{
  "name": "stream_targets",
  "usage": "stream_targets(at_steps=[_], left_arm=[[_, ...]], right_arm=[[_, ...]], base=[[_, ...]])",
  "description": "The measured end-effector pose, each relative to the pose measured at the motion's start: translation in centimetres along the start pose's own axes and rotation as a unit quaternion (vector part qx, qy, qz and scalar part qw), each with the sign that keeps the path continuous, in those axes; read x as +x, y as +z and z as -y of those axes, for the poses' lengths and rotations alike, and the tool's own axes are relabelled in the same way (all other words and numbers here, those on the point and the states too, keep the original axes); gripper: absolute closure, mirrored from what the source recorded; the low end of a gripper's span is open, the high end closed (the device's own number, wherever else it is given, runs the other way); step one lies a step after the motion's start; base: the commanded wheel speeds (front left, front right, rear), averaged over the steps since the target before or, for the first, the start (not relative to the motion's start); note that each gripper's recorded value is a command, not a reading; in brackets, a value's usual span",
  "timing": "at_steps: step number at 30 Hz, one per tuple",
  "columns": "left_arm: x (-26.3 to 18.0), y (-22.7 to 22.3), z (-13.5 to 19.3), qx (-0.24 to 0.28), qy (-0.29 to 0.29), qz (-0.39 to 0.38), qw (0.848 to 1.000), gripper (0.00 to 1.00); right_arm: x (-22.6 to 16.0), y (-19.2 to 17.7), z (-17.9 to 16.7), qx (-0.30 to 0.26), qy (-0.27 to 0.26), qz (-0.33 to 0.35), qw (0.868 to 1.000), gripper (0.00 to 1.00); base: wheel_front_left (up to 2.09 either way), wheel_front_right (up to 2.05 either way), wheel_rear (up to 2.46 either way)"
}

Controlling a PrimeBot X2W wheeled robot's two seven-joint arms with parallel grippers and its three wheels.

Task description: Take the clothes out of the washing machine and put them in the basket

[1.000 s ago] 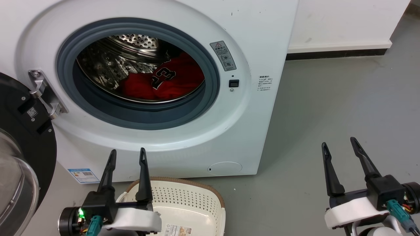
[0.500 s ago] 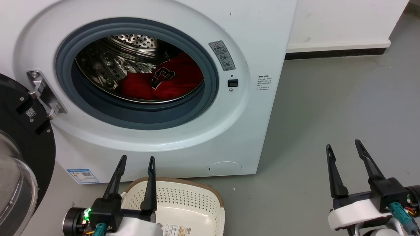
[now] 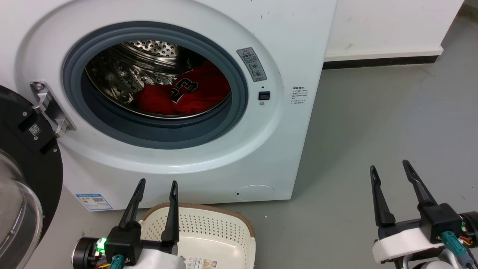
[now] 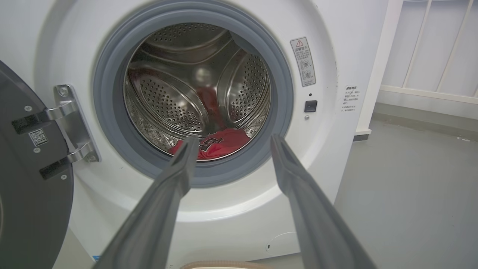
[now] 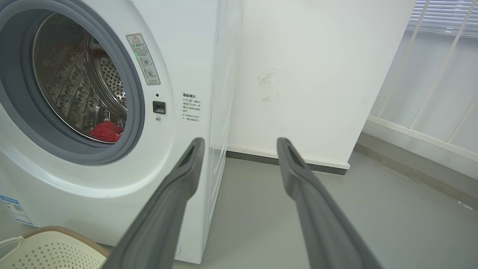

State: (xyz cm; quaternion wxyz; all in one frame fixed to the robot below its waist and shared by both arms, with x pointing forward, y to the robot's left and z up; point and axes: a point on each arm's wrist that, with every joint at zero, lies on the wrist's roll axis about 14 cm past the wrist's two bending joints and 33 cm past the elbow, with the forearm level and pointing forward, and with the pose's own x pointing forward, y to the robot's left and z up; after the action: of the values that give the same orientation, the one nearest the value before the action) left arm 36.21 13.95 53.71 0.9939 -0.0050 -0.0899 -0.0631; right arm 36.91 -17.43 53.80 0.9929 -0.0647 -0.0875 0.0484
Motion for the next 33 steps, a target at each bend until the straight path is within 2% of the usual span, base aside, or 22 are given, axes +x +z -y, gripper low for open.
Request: stream_targets(at_steps=[13, 21, 27, 33], left_arm=[[0.1, -0.7, -0.4, 0.012, 0.009, -0.010, 1.000, 0.00], [0.8, -4.2, -0.6, 0.008, 0.001, -0.059, 0.998, 0.00], [4.0, -6.7, -1.9, 0.027, -0.005, -0.080, 0.996, 0.00], [8.6, -10.4, -4.0, 0.048, -0.017, -0.099, 0.994, 0.00]], right_arm=[[0.2, -0.6, 0.3, 0.013, -0.007, -0.007, 1.000, 0.00], [1.2, -1.7, 1.2, 0.015, -0.018, -0.019, 1.000, 0.00], [3.2, -2.8, 2.7, 0.019, -0.039, -0.023, 0.999, 0.00], [4.7, -6.5, 3.6, 0.030, -0.051, -0.061, 0.996, 0.00]], base=[[0.00, 0.00, 0.00], [0.00, 0.00, 0.00], [0.00, 0.00, 0.00], [0.00, 0.00, 0.00]])
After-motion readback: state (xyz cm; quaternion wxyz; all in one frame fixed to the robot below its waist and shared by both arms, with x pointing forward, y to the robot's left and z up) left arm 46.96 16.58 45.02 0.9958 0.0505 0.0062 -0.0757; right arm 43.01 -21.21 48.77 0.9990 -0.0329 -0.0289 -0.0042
